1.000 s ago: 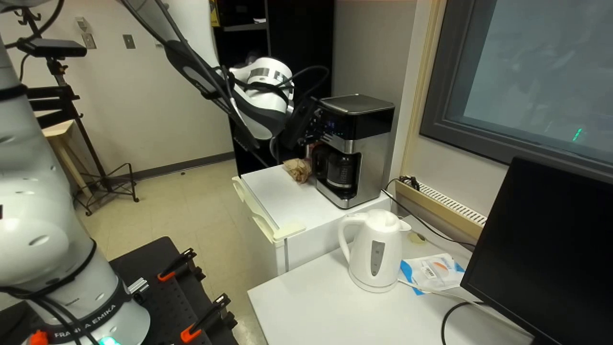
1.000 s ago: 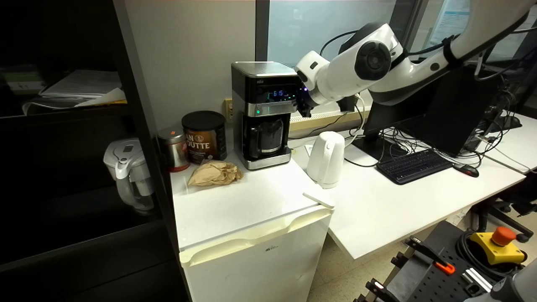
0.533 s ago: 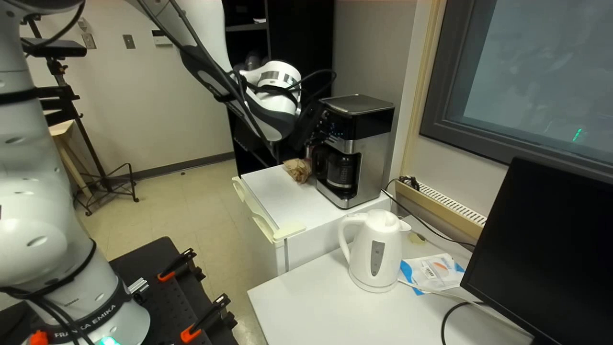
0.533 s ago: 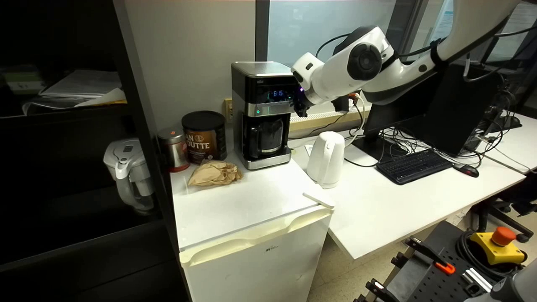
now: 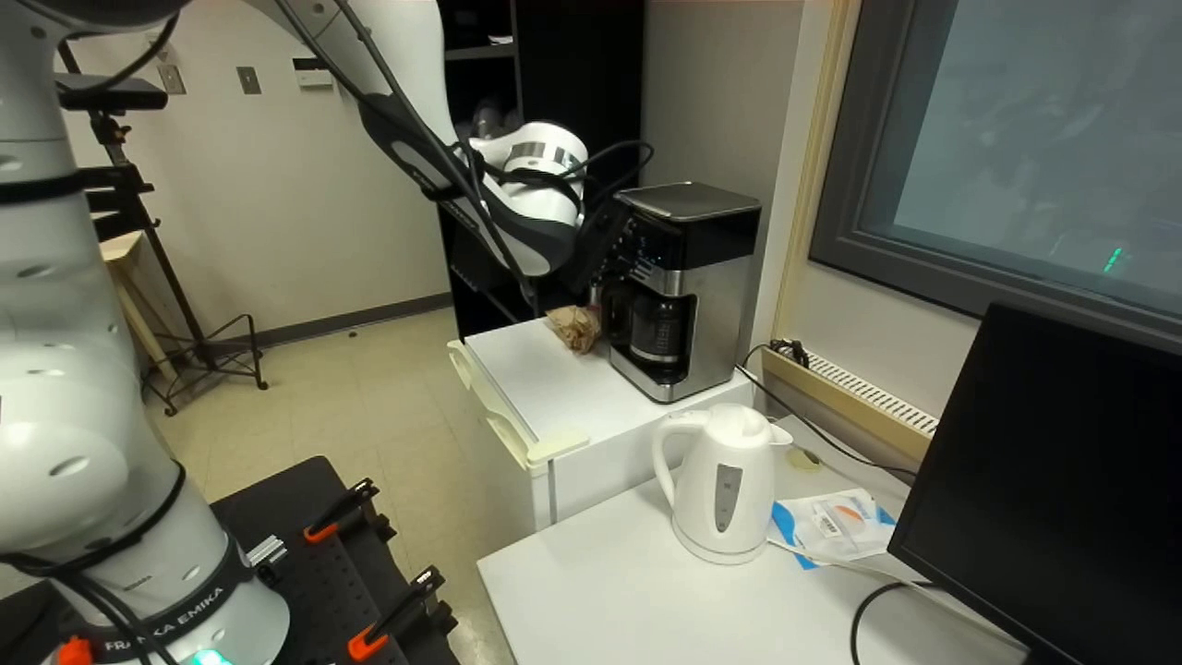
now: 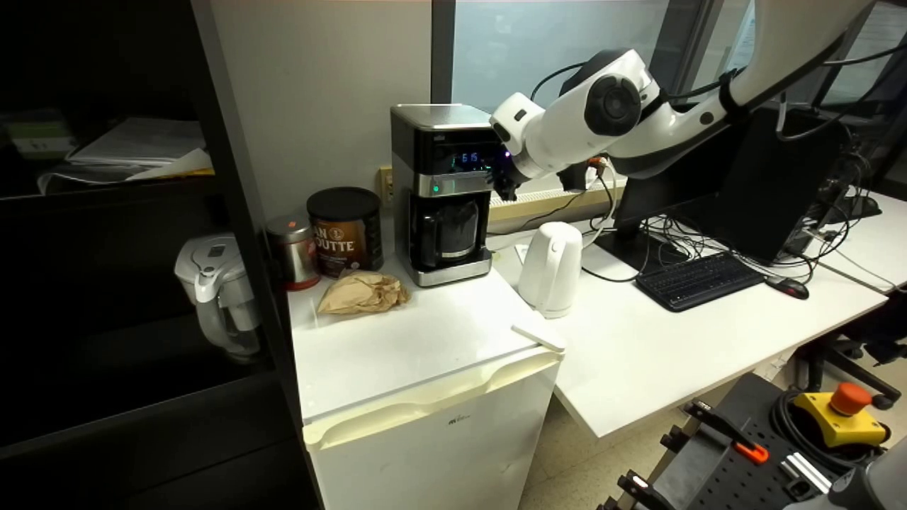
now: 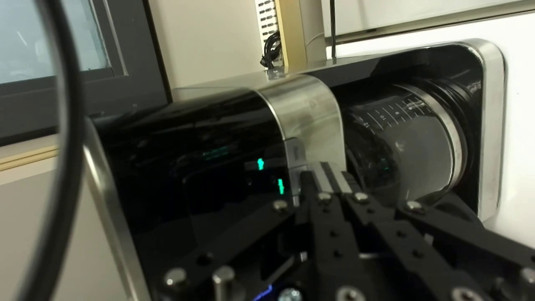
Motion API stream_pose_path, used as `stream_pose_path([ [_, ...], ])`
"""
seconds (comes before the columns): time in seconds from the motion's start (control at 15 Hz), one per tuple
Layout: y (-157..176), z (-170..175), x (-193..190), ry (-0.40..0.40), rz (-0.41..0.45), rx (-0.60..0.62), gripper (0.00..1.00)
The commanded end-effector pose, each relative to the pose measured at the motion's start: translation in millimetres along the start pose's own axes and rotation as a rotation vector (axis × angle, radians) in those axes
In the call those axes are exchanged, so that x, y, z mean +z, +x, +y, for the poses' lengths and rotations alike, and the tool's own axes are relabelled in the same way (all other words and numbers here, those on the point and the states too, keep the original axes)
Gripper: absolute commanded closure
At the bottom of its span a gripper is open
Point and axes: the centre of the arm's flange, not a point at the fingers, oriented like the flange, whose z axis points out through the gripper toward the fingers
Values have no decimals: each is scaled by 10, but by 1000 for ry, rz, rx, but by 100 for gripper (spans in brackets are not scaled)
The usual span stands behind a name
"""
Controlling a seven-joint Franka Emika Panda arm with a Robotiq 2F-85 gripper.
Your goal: Press a button on the right side of the coffee machine
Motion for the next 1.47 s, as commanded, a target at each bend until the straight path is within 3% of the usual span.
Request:
stream_pose_path([
  [0.0, 18, 55, 70, -3, 31, -5, 98],
  [0.6, 155, -82, -536, -4, 97, -90, 99],
  [1.4, 226, -624, -1396, -53, 106, -199, 100],
])
